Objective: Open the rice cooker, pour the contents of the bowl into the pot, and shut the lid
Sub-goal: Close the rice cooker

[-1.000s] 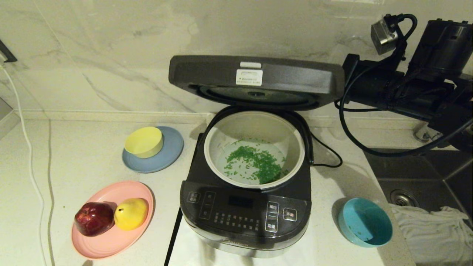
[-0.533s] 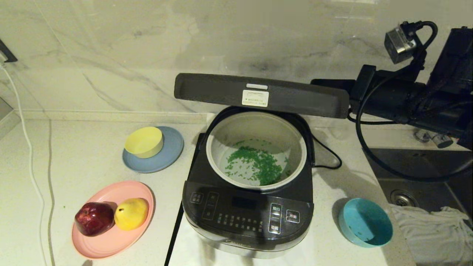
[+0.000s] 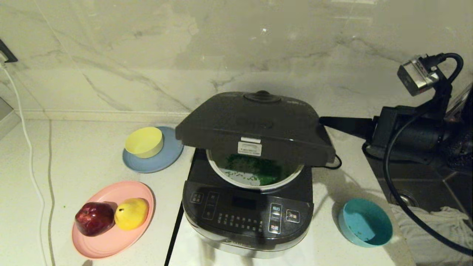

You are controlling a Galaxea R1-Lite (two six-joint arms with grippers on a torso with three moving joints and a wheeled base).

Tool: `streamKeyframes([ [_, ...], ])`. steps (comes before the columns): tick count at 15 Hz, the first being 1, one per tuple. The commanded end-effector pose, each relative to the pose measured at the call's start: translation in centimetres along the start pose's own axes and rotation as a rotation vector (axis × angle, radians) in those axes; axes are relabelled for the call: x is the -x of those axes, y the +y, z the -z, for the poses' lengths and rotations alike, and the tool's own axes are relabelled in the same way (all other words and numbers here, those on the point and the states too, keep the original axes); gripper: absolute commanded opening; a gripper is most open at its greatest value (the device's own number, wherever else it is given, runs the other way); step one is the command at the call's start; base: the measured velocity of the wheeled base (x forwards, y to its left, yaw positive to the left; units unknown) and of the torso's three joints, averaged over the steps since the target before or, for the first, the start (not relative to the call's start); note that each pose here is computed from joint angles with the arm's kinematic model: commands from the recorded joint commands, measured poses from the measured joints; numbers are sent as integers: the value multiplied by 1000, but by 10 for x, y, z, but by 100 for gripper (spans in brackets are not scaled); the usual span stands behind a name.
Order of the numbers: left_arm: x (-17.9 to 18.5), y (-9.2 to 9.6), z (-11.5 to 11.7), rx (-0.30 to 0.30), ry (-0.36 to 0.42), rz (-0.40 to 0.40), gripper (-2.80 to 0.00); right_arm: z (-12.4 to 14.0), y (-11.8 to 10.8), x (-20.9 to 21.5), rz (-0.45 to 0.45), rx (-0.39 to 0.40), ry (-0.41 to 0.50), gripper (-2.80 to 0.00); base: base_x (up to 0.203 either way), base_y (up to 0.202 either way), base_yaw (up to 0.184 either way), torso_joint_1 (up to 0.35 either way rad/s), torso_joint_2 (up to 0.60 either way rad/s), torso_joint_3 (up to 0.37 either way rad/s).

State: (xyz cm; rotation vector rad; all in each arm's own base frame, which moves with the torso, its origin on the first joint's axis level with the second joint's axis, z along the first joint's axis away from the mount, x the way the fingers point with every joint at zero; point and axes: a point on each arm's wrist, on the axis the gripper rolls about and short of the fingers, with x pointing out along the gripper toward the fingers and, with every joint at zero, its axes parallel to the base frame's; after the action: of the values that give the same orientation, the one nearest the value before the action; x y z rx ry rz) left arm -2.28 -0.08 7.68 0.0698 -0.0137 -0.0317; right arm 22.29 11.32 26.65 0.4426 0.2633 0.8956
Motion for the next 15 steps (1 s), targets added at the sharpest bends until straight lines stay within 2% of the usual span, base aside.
streamKeyframes([
  [1, -1, 0, 3, -1, 6, 1, -280, 14, 20, 15, -46, -2, 48, -280, 0, 0, 0, 0, 0, 0],
  [5, -1, 0, 3, -1, 6, 1, -280, 51, 27, 8, -62, -46, 193, -280, 0, 0, 0, 0, 0, 0],
  [9, -1, 0, 3, -1, 6, 1, -280, 75, 18, -3, -30, -79, 283, -280, 0, 0, 0, 0, 0, 0],
  [13, -1, 0, 3, 0, 6, 1, -280, 94, 7, -19, 42, -99, 339, -280, 0, 0, 0, 0, 0, 0],
  [15, -1, 0, 3, -1, 6, 1, -280, 90, 8, -24, 32, -91, 314, -280, 0, 0, 0, 0, 0, 0],
])
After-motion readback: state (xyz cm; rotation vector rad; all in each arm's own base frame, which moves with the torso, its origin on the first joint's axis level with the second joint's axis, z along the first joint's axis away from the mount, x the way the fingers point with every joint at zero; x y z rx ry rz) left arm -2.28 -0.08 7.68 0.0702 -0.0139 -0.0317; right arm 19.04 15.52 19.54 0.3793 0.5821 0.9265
